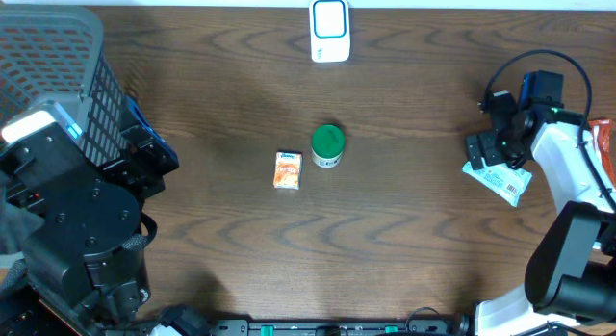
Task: Scan the item barcode
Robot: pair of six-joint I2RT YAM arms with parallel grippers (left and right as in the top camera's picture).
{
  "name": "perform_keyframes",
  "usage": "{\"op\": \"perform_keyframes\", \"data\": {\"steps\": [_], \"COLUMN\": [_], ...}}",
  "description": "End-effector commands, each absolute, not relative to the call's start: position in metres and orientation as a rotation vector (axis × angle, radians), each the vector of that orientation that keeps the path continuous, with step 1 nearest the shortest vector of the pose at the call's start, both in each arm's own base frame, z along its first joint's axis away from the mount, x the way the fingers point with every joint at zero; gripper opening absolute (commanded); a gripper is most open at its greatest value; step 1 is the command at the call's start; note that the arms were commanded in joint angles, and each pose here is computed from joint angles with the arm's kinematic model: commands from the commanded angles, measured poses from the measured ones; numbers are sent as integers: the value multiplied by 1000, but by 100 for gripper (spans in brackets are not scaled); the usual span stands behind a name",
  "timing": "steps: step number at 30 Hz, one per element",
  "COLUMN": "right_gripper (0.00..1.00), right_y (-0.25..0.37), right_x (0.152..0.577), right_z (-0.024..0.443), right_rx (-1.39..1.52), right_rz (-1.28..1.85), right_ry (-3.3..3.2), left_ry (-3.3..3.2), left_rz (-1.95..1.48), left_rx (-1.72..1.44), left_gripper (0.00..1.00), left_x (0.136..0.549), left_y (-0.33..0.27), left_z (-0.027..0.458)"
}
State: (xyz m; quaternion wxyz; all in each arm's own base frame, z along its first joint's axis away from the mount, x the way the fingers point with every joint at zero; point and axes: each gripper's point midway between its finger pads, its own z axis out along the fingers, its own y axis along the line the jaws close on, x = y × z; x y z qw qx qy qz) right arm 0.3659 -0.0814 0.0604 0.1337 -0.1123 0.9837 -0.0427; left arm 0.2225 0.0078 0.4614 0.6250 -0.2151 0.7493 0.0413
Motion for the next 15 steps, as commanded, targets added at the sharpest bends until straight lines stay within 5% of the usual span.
{"op": "perform_keyframes", "data": {"steps": [1, 15], "right_gripper": [96, 92], "right_y": [-75, -118], "right_x": [362, 345], "right_z": [42, 15], "right_rx": [-383, -378], "right_rz": [-42, -331], "right_ry": [2894, 3035], "left_ry": [1708, 1708], "left_rz": [119, 118], "left_rx": [-510, -510], "left_gripper": [98, 98], "left_x": [222, 222], "left_y": [12, 12], "left_z": [462, 462]}}
